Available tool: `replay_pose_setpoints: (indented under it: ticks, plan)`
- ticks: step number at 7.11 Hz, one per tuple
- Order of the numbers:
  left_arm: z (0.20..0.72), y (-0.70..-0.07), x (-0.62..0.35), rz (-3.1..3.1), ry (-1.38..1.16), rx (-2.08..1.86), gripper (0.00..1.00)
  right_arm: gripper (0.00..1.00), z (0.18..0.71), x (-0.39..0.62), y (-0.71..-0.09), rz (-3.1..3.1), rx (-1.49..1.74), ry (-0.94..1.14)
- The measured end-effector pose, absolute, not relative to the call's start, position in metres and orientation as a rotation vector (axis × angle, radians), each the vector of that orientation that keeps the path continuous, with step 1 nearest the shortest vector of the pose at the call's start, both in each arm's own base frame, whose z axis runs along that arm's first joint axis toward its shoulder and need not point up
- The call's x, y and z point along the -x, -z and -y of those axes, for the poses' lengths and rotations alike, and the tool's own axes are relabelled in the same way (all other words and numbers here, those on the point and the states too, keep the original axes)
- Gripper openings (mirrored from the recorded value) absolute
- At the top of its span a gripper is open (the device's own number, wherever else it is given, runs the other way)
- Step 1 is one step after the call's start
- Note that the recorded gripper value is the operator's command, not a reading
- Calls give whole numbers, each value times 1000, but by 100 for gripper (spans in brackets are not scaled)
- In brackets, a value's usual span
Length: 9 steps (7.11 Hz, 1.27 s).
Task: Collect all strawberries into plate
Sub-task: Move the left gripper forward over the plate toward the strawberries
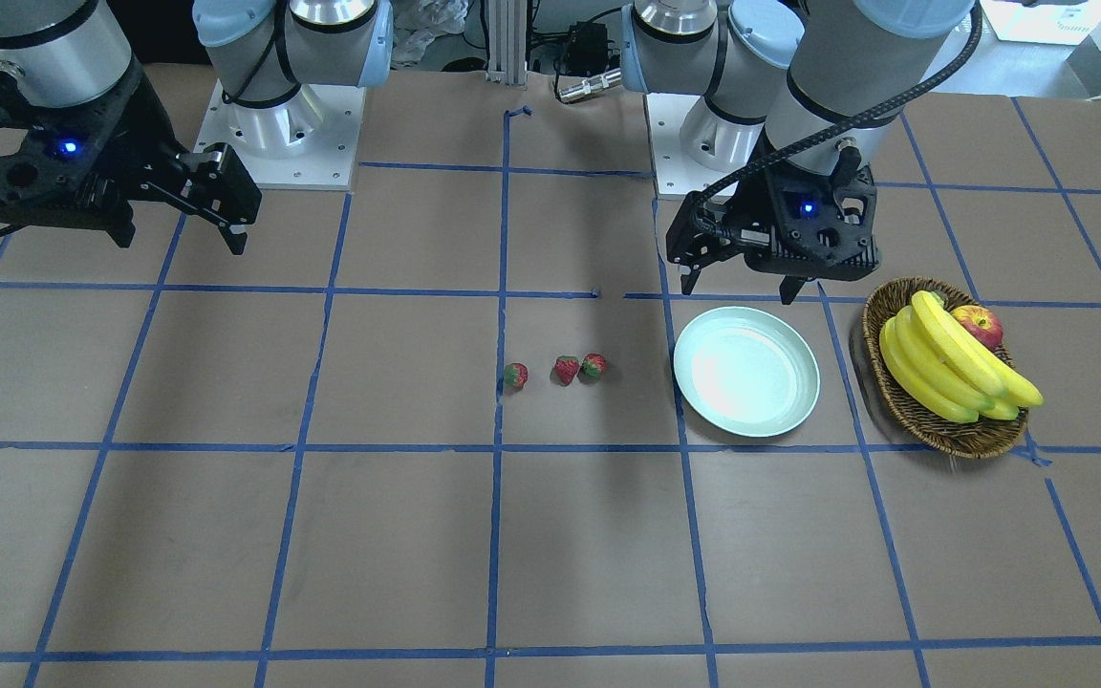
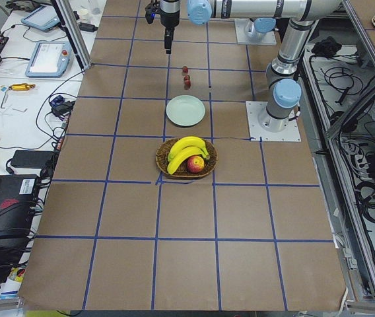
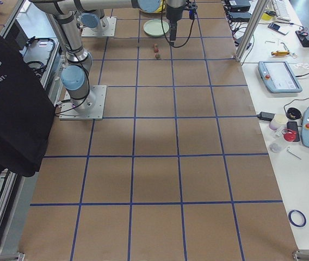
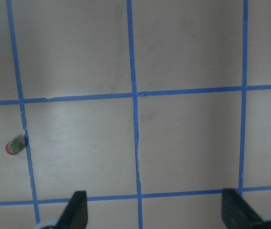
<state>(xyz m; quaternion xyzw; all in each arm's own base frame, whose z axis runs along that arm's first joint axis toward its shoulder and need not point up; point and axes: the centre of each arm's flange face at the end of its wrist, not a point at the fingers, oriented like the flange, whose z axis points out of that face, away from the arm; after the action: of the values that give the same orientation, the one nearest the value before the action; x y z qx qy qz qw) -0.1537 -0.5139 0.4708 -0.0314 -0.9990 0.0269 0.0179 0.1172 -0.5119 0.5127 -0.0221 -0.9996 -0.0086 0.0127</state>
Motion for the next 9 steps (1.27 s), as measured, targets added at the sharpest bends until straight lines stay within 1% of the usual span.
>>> replay_pose_setpoints:
  ticks: [3, 5, 7, 9]
  plan:
    - [516, -467, 154, 3103, -72, 89, 100, 100, 513, -113, -508, 3079, 77, 39]
    - [520, -454, 162, 3102, -33, 27, 100, 100, 513, -114, -506, 3085, 91, 55]
    - [521, -432, 175, 3101, -10, -85, 100, 100, 512, -115, -505, 3088, 92, 63]
    - [512, -396, 191, 3088, -11, -288, 100, 100, 512, -115, -504, 3089, 92, 65]
